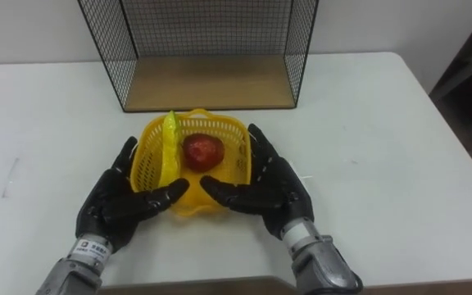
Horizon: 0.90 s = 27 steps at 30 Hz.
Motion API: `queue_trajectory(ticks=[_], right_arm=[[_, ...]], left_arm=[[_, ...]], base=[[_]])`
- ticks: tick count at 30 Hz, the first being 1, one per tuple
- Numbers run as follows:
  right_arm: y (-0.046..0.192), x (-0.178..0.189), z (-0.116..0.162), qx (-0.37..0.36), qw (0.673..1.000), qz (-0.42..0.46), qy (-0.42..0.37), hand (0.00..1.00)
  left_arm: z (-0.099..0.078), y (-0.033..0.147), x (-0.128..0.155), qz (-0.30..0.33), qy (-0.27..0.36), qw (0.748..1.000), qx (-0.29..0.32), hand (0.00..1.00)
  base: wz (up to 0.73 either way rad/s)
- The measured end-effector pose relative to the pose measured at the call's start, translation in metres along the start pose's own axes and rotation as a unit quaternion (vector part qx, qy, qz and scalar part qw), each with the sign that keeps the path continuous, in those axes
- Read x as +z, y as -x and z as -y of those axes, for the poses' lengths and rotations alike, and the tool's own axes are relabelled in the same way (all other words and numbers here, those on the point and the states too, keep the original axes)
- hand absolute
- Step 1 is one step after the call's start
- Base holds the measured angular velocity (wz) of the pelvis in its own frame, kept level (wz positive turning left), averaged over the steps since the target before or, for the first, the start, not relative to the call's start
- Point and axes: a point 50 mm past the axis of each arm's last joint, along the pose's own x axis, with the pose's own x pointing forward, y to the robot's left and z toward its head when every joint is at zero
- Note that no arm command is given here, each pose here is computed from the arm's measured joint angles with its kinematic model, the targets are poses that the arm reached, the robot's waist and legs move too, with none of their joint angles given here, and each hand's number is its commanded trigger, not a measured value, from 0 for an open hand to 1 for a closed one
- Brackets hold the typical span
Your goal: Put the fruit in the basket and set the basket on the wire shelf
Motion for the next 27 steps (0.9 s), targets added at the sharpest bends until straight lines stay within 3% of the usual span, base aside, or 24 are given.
queue_trajectory(ticks=[7,15,27], right_arm=[[-0.006,0.009,-0.002,0.0,1.0,0.025,0.01,0.0],[-0.017,0.031,-0.008,0.001,0.996,0.082,0.019,0.0],[-0.02,0.043,-0.018,0.01,0.992,0.129,0.009,0.0]], left_arm=[[0.007,-0.003,-0.002,-0.004,0.0,1.0,-0.013,0.0],[0.027,-0.02,0.022,0.047,-0.006,0.998,-0.045,0.0],[0.037,-0.02,0.035,0.089,-0.001,0.994,-0.061,0.0]], base=[[0.0],[0.0],[0.0]])
